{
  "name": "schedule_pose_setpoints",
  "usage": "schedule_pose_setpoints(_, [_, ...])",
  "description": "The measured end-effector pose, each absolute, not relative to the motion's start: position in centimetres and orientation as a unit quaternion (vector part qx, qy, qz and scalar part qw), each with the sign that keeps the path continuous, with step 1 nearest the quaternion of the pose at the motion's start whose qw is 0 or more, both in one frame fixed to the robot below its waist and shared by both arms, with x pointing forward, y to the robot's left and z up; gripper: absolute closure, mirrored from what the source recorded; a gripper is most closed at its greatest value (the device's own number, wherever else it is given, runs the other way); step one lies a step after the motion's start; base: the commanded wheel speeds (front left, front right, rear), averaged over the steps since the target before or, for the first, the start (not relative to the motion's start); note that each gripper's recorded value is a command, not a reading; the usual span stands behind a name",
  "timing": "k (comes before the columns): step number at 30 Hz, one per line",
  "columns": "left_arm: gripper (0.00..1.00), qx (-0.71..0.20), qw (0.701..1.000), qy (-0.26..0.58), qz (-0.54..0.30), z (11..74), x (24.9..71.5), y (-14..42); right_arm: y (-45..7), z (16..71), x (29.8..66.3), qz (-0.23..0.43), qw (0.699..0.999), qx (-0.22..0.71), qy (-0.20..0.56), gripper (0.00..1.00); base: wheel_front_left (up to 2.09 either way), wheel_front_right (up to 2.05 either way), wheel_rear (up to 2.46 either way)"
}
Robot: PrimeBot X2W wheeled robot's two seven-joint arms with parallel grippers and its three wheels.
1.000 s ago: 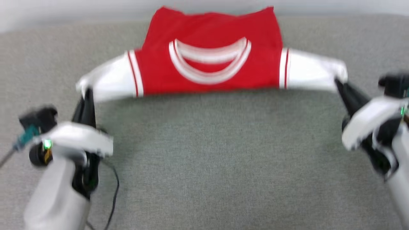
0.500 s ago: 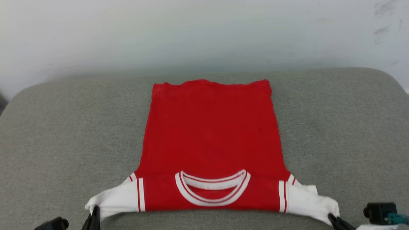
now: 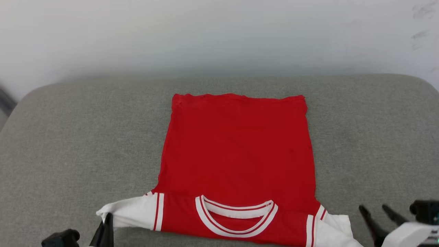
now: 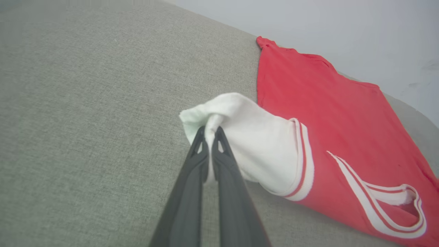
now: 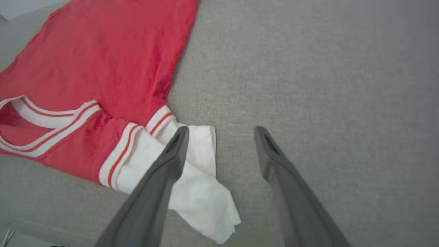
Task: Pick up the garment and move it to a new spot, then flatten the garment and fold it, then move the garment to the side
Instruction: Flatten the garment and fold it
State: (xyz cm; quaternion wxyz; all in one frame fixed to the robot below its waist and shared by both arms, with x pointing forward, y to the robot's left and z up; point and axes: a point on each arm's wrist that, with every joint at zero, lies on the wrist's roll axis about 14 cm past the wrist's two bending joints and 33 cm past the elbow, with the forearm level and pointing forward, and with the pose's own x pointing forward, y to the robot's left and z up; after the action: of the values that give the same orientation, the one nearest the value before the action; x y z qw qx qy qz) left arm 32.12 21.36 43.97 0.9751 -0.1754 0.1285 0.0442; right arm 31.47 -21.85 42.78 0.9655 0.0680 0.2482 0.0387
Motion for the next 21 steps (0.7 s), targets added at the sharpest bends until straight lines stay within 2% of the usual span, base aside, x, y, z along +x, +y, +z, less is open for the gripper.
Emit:
schedule_pose_setpoints(4, [1.0,-0.168,0.98,0.103,0.029,45.6,34.0,20.6,-22.6,45.7,36.7,0.029,0.978,0.067,0.198,0.0,0.0,0.0,0.0])
schedule_pose_setpoints(9, [1.0,-0.16,0.984,0.074,0.009,47.1,36.6,19.6,-22.6,47.0,43.9,0.034,0.976,0.074,0.201,0.0,0.0,0.0,0.0])
schedule_pose_setpoints(15, [1.0,-0.155,0.986,0.054,-0.015,47.7,39.7,18.4,-21.7,45.5,51.7,0.051,0.955,0.073,0.283,0.0,0.0,0.0,0.0])
schedule_pose_setpoints(21, [1.0,-0.153,0.987,0.048,-0.027,47.1,41.7,17.8,-18.9,42.5,57.2,0.078,0.921,0.078,0.373,0.0,0.0,0.0,0.0])
